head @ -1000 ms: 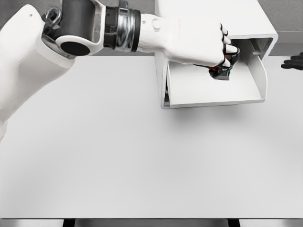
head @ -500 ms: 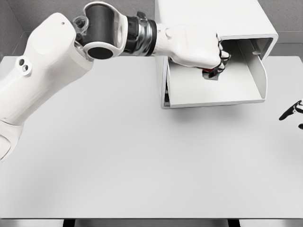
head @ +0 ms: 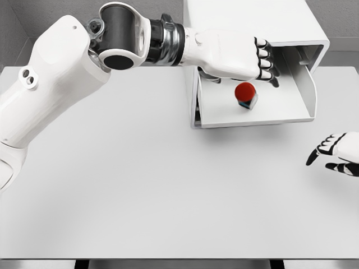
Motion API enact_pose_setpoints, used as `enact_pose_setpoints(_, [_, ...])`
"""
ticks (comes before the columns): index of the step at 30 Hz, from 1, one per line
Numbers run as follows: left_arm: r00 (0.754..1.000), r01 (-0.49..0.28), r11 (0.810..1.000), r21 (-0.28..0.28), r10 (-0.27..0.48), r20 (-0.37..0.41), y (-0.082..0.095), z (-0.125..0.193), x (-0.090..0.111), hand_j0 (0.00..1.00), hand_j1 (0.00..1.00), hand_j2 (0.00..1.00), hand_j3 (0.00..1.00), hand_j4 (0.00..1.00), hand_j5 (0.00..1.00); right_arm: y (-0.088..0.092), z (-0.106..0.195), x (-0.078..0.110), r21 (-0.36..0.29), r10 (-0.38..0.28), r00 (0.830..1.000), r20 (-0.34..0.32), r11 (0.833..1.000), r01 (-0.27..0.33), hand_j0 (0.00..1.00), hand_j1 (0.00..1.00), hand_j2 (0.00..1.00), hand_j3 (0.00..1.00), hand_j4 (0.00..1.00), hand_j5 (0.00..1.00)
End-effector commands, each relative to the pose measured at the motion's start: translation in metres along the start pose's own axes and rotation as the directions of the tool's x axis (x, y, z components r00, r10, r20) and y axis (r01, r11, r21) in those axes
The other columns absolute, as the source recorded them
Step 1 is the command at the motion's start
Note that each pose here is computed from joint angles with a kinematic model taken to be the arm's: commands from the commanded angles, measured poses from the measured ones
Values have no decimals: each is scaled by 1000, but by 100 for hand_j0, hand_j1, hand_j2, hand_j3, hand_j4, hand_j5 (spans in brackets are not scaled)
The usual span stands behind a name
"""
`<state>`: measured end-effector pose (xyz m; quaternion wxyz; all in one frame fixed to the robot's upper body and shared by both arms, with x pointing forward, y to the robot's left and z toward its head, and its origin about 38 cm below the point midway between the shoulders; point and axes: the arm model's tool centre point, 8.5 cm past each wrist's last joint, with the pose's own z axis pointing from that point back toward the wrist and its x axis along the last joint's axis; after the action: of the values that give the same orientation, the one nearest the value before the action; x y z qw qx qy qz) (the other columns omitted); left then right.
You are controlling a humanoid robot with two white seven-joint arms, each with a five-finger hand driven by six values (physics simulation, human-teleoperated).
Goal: Slide open multi-storey tabletop storage cabinets and put open load switch and slide close multi-storey tabletop storage cabinets
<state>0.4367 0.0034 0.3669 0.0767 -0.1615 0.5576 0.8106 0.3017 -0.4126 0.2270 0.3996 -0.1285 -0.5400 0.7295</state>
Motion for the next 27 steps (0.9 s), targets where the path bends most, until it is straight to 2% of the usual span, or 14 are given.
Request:
enact_pose_setpoints(1, [1000,-3,1000,5,3,0,1,0,0,100,100,100,100,100,100,-1,-1,0,-3,-5,1000,2,1000,5,57,57,57,57,57,57])
enact_pose_setpoints(4, [997,-50,995,85,45,62,18,7,8,100,100,100,100,100,100,-19,-5,1,-38,32,999,13,999,-32,58,58,58,58,58,58])
enact_pose_setpoints(8, [980,-53,979,197,13,197,50,43,46,100,100,100,100,100,100,-26,-23,7,-32,52,997,64,998,-50,58,58,58,58,58,58])
enact_pose_setpoints(10, [986,-72,969,236,33,163,54,84,39,100,100,100,100,100,100,-27,-23,7,-35,54,996,64,998,-52,58,58,58,58,58,58])
enact_pose_setpoints(12, [987,-161,954,252,147,72,43,157,15,100,100,100,100,100,100,-29,-23,7,-39,59,996,64,998,-57,58,58,58,58,58,58])
enact_pose_setpoints(13, [979,-200,949,244,201,25,33,188,9,100,100,100,100,100,100,-30,-23,7,-40,60,996,64,998,-58,58,58,58,58,58,58])
enact_pose_setpoints(14, [952,-286,933,221,302,-45,5,228,6,100,100,100,100,100,100,-33,-23,7,-46,65,996,64,997,-62,58,58,58,58,58,58])
enact_pose_setpoints(15, [918,-359,916,177,381,-109,-27,254,10,100,100,100,100,100,100,-35,-23,8,-49,69,995,65,997,-66,58,58,58,58,58,58])
enact_pose_setpoints(16, [868,-437,888,142,458,-192,-62,279,9,100,100,100,100,100,100,-35,-23,7,-51,70,996,63,996,-67,58,58,58,58,58,58])
enact_pose_setpoints(17, [814,-506,851,141,525,-248,-92,293,4,100,100,100,100,100,100,-37,-23,7,-54,72,995,63,996,-68,58,58,58,58,58,58])
enact_pose_setpoints(19, [674,-659,740,137,661,-331,-169,308,9,100,100,100,100,100,100,-39,-23,7,-61,75,995,64,996,-72,58,58,58,58,58,58])
enact_pose_setpoints(20, [657,-673,725,147,677,-330,-177,306,8,100,100,100,100,100,100,-40,-22,7,-62,77,995,64,995,-73,58,58,58,58,58,58])
enact_pose_setpoints(23, [636,-706,698,120,700,-324,-196,297,20,100,100,100,100,100,100,-41,-22,7,-64,77,995,65,995,-73,58,58,58,58,58,58])
enact_pose_setpoints(27, [634,-710,694,120,704,-319,-198,295,21,100,100,100,100,100,100,-43,-23,8,-68,82,995,65,995,-77,58,58,58,58,58,58])
